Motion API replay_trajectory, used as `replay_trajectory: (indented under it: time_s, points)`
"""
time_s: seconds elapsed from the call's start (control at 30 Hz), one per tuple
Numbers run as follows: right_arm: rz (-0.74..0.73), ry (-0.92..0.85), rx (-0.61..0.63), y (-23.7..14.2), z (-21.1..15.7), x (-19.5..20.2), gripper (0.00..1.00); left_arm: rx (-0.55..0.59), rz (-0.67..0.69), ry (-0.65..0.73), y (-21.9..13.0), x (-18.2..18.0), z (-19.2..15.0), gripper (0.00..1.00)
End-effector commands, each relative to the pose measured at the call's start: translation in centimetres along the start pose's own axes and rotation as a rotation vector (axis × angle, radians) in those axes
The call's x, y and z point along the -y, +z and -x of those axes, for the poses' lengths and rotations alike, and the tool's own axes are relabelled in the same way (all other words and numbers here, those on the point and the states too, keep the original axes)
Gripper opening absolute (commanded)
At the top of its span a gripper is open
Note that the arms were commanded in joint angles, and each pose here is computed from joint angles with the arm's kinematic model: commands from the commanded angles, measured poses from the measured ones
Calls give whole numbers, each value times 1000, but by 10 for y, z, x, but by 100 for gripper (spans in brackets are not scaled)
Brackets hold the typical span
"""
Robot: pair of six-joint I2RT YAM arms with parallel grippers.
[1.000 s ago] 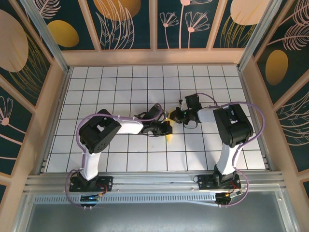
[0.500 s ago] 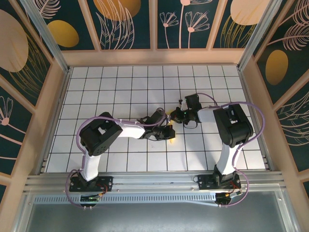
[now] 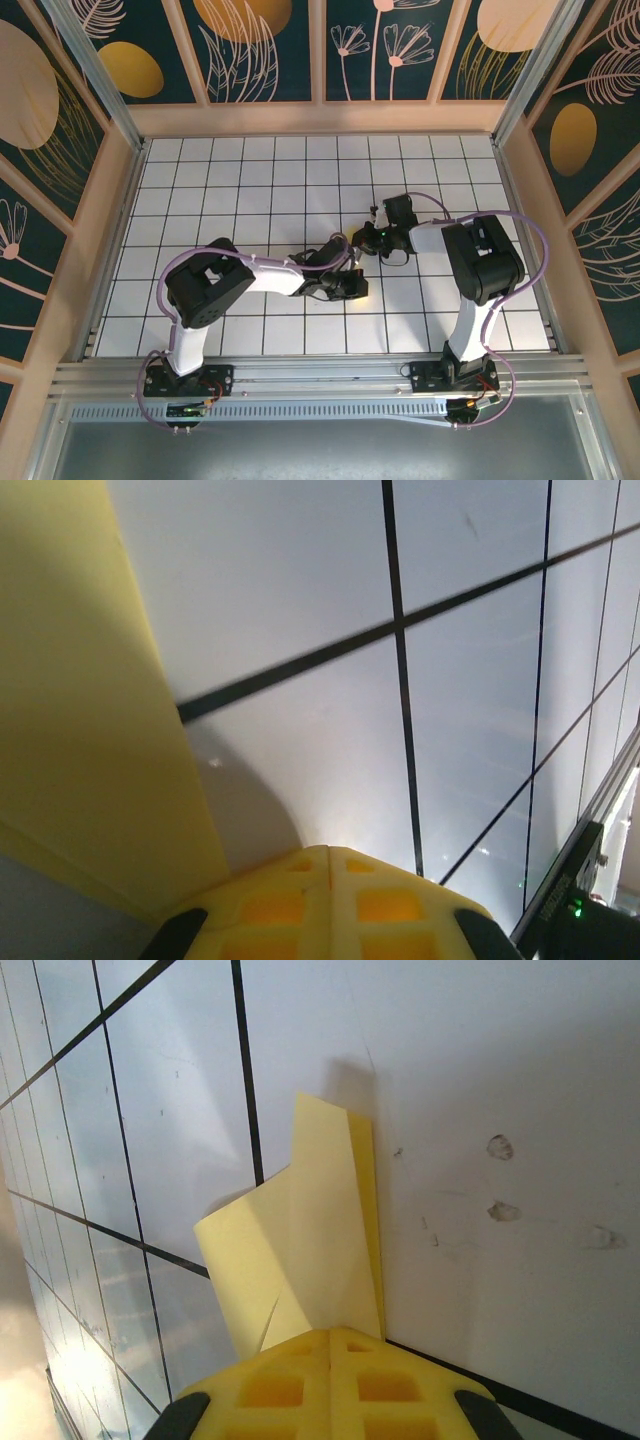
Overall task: Fold a paper plane with a square sheet of paper (fold left side to right side)
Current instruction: Fold the wing for the fifth time at the center of the table, then turn over the paper plane at the center of the table.
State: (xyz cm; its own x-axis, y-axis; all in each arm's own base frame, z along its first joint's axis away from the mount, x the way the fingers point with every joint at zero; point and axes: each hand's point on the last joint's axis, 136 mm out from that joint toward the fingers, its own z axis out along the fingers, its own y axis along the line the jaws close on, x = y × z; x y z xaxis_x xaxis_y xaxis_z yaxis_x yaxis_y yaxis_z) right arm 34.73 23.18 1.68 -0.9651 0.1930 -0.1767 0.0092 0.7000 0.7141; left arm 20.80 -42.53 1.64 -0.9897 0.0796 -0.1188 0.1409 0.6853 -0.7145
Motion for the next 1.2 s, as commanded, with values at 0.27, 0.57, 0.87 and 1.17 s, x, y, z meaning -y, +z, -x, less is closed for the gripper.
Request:
replay_trajectory:
  time_s: [0.27,0.57,0.87,1.17]
  points:
    - [-60,-14,28,-11,9,-1,0,115,-71,120,-57,55,17,0]
    - [-199,-186,175,-60,46,-44,21,465,42,102,-169,26,83,17]
    - [-566,-330,154,-46,15,-29,41,783,275,12,-235,-24,107,33]
    - [-802,-469,92,-12,-7,-20,49,918,356,-67,-273,-63,85,53]
